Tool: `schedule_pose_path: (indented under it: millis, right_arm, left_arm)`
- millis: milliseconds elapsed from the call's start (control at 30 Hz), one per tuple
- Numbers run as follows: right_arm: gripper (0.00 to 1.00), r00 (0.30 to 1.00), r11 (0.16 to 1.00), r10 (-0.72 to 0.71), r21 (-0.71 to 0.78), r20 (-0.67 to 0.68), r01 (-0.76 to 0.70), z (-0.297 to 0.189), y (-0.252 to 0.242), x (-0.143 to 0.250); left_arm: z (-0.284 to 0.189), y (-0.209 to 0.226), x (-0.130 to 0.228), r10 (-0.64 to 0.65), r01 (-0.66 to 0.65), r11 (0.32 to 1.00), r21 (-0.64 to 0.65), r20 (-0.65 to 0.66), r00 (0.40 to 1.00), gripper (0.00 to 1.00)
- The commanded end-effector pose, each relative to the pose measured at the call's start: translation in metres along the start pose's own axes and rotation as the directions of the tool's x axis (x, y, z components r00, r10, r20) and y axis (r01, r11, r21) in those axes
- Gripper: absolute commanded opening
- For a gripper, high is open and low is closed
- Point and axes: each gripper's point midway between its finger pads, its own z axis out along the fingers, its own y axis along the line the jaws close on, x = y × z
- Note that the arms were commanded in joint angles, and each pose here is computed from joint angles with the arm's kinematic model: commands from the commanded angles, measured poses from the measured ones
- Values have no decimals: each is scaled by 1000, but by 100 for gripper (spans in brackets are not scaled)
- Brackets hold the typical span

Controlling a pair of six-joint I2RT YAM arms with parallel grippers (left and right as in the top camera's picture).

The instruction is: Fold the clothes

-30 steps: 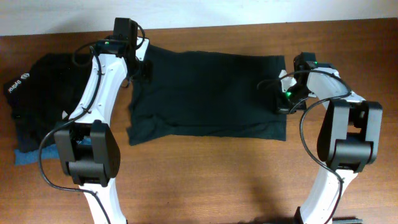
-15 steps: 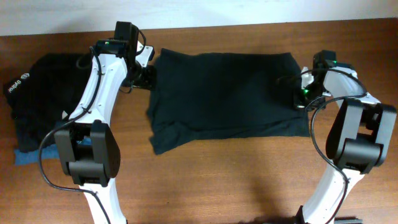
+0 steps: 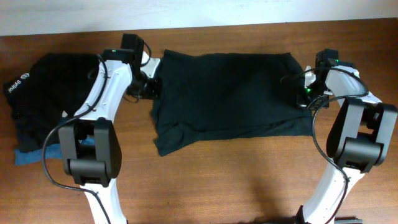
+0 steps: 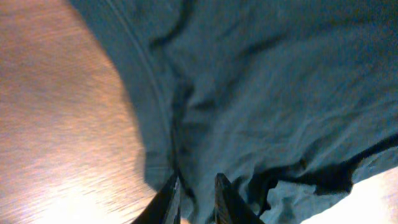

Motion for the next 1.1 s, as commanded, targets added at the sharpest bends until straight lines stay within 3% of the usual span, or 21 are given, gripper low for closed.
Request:
schedule_pose_path:
  millis: [0, 400, 567, 767, 1067]
  right_arm:
    - [4, 996, 996, 31, 81, -89, -24, 25, -22, 18]
    - [4, 994, 997, 31, 80, -100, -23, 25, -22, 21]
    - [4, 994, 997, 31, 80, -102, -23, 25, -22, 21]
    - [4, 994, 997, 32, 80, -104, -23, 25, -22, 22]
    - [4, 994, 997, 32, 80, -104, -24, 25, -22, 22]
  left_arm:
    - [20, -10, 15, -3, 5, 997, 77, -38, 999, 18]
    - [66, -1, 49, -14, 20, 997, 80, -81, 997, 18]
    - [79, 11, 64, -17, 20, 1000, 22, -103, 995, 18]
    - [78, 46, 73, -35, 15, 989, -150, -129, 991, 15]
    - [71, 72, 75, -102, 83, 983, -161, -112, 988, 15]
